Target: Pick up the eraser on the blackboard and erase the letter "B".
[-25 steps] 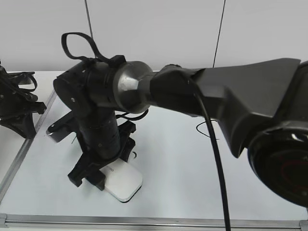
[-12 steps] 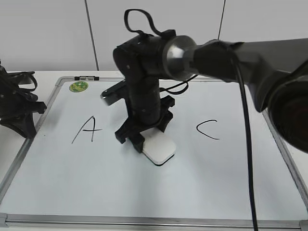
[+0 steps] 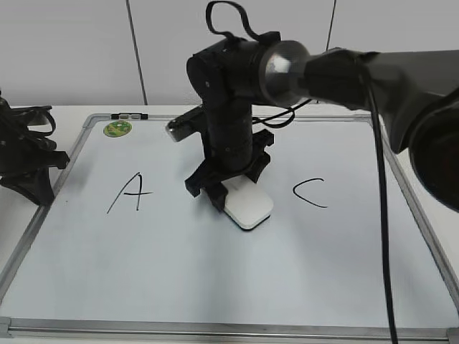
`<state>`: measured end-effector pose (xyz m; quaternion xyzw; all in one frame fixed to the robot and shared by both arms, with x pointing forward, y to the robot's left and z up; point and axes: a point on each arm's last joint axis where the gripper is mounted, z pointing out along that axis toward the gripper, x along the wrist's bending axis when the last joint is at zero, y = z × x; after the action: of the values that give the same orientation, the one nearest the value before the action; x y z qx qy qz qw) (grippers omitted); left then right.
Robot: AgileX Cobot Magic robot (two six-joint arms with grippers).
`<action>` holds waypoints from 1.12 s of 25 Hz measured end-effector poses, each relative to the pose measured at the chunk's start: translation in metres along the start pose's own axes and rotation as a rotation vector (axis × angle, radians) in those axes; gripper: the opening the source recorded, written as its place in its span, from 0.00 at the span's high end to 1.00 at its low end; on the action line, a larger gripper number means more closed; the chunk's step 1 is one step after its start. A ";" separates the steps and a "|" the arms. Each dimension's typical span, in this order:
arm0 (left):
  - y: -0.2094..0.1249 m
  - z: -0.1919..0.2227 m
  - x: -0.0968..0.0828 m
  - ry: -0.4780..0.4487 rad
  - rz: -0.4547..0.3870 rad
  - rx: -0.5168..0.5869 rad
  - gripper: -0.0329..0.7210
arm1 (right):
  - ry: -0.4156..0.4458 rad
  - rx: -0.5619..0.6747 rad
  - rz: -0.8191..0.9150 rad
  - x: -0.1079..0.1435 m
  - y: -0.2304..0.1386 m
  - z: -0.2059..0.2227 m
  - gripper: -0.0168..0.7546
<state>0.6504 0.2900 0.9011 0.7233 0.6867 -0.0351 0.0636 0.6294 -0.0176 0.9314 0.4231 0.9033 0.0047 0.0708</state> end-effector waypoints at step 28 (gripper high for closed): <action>0.000 0.000 0.000 0.001 0.000 -0.004 0.94 | -0.097 -0.232 0.283 -0.136 -0.052 -0.128 0.27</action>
<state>0.6507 0.2901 0.9011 0.7232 0.6868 -0.0337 0.0647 0.6586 -0.1487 1.0711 0.5347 0.8237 0.0982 0.1613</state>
